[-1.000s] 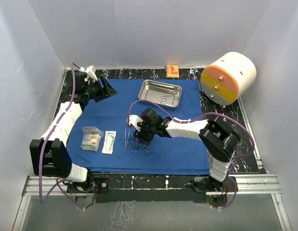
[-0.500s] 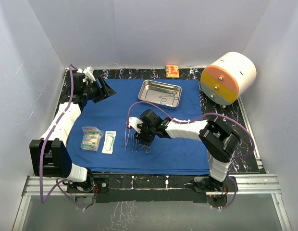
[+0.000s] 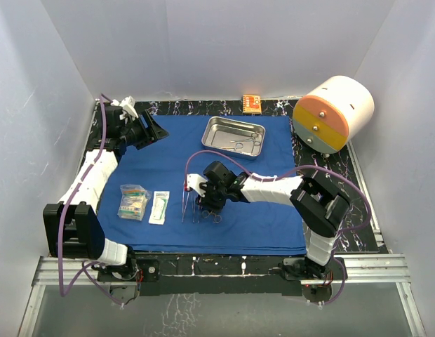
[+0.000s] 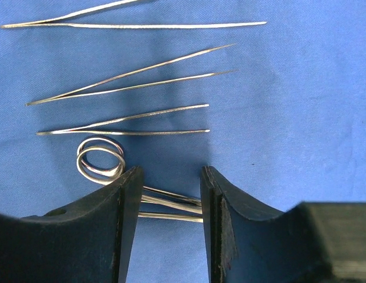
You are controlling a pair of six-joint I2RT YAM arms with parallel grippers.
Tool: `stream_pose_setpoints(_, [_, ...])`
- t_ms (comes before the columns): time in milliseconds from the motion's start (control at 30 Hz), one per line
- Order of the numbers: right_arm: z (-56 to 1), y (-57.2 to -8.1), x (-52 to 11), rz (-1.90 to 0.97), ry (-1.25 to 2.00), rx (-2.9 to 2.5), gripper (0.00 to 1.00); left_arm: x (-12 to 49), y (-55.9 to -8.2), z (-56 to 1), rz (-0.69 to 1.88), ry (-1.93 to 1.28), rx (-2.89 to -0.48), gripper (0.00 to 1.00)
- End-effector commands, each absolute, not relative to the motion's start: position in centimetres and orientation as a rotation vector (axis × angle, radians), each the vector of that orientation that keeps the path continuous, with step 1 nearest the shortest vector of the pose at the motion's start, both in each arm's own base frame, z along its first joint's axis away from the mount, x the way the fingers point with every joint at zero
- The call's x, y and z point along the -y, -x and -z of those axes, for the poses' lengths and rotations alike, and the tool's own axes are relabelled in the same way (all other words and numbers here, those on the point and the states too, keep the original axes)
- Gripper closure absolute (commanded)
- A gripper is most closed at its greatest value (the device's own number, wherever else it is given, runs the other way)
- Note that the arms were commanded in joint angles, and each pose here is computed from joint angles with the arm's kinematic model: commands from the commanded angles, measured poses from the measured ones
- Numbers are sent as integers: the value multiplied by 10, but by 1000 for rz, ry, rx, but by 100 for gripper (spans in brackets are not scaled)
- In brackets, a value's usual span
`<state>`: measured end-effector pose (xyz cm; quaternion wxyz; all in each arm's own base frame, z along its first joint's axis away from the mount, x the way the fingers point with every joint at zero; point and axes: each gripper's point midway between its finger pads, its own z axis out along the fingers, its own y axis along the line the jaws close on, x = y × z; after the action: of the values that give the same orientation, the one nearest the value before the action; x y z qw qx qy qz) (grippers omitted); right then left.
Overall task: Open and lay out the surgical kit
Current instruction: Adjust the medical item in the surgical kit.
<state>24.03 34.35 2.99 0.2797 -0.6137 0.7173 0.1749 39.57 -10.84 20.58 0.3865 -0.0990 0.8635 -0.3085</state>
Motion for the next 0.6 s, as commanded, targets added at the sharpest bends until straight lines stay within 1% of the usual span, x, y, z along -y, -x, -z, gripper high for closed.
stream_pose_setpoints(0, [-32, -238, -350, -487, 1700, -1898, 59, 106, -388, -221, 809, 243, -2157, 39])
stream_pose_setpoints(567, [-25, -231, -342, -480, 1805, -1924, 62, 102, -387, -219, 808, 269, -2156, 39])
